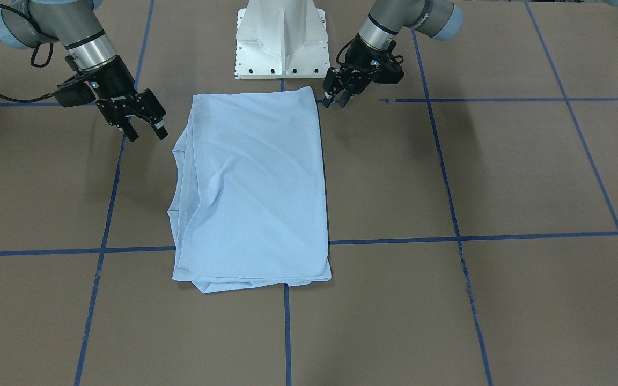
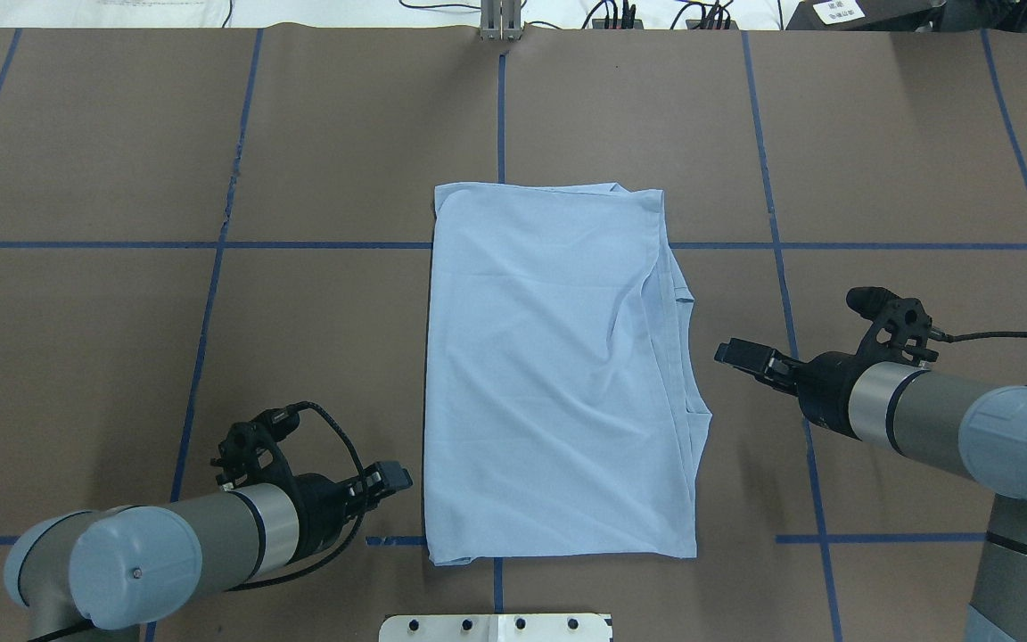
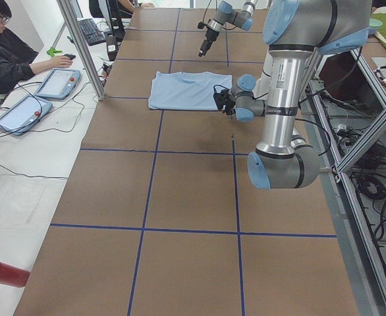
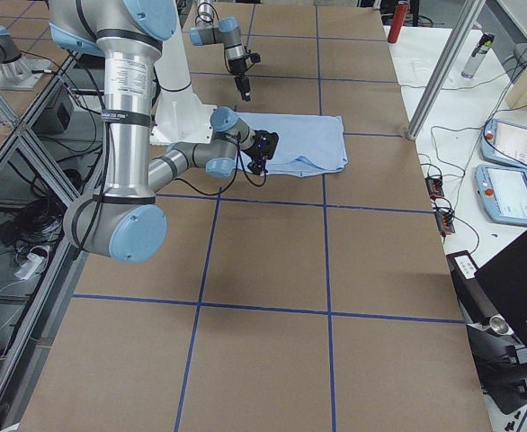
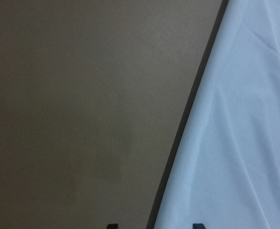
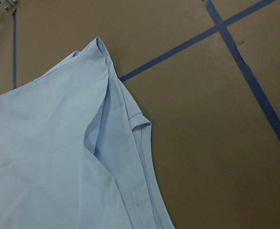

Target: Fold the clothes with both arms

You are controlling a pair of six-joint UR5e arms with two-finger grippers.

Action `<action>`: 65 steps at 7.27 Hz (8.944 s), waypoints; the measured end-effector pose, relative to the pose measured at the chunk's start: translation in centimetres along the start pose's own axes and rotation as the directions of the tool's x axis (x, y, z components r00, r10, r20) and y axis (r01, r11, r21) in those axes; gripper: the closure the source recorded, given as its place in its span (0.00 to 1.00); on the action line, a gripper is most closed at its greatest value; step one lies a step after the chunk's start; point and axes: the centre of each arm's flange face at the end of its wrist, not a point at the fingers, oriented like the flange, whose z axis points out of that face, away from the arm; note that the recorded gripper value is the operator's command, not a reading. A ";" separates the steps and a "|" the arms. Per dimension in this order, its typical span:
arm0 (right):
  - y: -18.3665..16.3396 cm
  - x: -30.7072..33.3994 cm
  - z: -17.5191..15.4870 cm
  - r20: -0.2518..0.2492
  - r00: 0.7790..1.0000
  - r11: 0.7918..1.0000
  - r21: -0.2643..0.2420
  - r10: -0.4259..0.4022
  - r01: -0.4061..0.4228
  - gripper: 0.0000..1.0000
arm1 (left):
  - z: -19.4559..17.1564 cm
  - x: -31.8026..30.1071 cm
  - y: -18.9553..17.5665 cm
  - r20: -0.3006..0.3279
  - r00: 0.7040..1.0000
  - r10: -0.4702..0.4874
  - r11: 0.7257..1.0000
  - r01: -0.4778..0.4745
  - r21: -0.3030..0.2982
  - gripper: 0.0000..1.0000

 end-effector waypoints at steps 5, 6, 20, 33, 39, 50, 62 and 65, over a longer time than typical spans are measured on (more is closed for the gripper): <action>0.2 0.0 0.2 -0.003 1.000 1.000 0.008 0.002 -0.002 0.01 | 3.0 1.4 5.2 0.022 1.000 -0.015 0.999 0.016 -0.032 0.40; 0.3 0.0 0.2 -0.002 1.000 1.000 0.008 0.001 -0.001 0.01 | 3.3 1.5 5.3 0.022 1.000 -0.014 0.999 0.015 -0.030 0.40; 0.7 0.1 0.4 0.002 1.000 1.000 0.001 -0.002 0.002 0.01 | 3.5 1.3 6.1 0.025 1.000 -0.005 0.999 0.006 -0.041 0.65; 20.0 -10.2 2.8 -0.323 0.931 0.985 0.089 0.171 -0.150 0.13 | 3.2 1.6 6.1 0.014 1.000 0.003 0.999 -0.003 -0.036 1.00; 24.5 -7.6 4.7 -0.408 0.900 0.986 0.120 0.154 -0.114 0.41 | 3.4 1.4 6.1 0.017 1.000 0.005 1.000 -0.004 -0.029 1.00; 20.7 -13.2 3.5 -0.288 0.911 0.951 0.177 0.295 -0.252 1.00 | 0.1 4.3 4.9 -0.036 0.998 0.048 0.998 -0.049 -0.028 1.00; 18.2 -22.2 -5.8 -0.305 0.931 0.976 0.140 0.203 -0.167 1.00 | -13.2 11.8 0.1 0.116 0.979 0.165 0.986 -0.165 -0.009 1.00; 13.7 -22.3 3.9 -0.296 0.937 0.969 0.209 0.187 -0.128 1.00 | -8.5 13.1 -3.7 0.179 0.966 0.186 0.977 -0.202 0.073 1.00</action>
